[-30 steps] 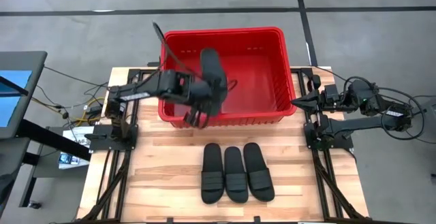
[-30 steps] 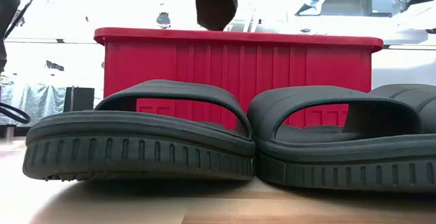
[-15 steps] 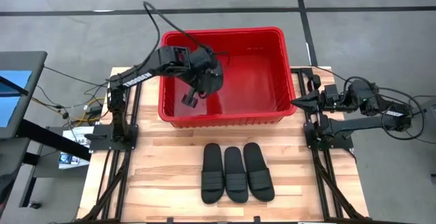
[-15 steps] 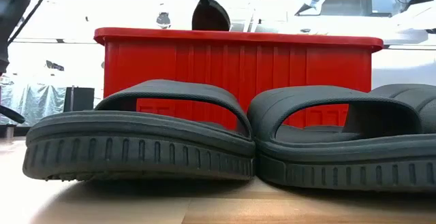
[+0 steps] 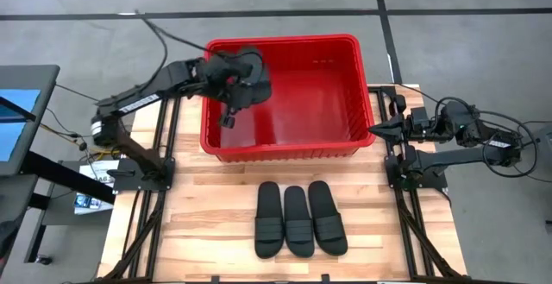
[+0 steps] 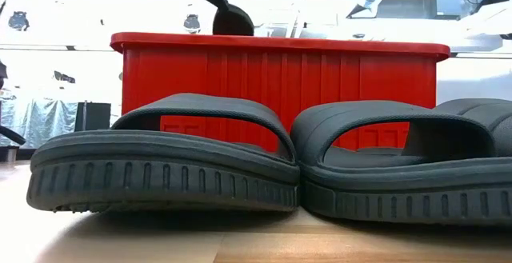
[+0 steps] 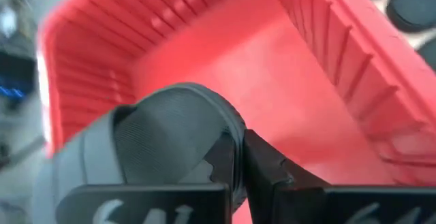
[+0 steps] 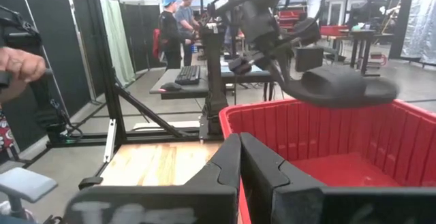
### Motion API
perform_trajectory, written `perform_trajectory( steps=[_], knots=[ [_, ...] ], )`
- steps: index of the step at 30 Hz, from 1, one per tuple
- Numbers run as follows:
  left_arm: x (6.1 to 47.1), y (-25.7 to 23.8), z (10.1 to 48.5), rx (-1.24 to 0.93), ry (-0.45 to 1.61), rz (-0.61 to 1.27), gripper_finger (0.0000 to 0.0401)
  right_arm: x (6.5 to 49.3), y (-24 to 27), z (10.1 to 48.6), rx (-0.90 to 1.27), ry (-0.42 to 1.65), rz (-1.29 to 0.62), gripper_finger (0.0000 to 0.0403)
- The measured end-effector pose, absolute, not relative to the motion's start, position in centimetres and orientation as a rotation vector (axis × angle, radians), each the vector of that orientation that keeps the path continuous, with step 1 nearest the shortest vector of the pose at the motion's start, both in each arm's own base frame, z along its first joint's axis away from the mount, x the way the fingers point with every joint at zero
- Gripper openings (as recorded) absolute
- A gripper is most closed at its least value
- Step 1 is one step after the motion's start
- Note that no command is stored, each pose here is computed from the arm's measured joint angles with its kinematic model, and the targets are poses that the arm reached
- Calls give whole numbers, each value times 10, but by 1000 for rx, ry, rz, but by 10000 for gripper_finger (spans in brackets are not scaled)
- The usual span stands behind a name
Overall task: Pick and place slides into bin
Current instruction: Put the middle left slide into the red bin
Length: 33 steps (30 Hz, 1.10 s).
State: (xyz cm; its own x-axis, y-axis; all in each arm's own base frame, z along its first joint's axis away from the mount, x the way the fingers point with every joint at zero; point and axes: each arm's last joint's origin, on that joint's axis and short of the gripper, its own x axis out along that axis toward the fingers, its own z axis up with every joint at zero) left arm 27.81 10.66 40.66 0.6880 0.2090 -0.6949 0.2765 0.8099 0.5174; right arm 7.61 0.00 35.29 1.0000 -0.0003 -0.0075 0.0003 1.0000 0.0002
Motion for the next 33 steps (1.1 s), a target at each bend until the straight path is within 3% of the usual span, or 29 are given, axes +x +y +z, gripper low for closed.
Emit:
perform_trajectory(
  steps=[5, 14, 33],
  knots=[
    [270, 116, 386, 687, 727, -73, 0, 76, 0, 353, 0, 8, 0, 0],
    [267, 144, 335, 665, 726, -109, 0, 76, 0, 353, 0, 8, 0, 0],
    [272, 160, 294, 625, 767, -231, 0, 76, 0, 353, 0, 8, 0, 0]
  ],
)
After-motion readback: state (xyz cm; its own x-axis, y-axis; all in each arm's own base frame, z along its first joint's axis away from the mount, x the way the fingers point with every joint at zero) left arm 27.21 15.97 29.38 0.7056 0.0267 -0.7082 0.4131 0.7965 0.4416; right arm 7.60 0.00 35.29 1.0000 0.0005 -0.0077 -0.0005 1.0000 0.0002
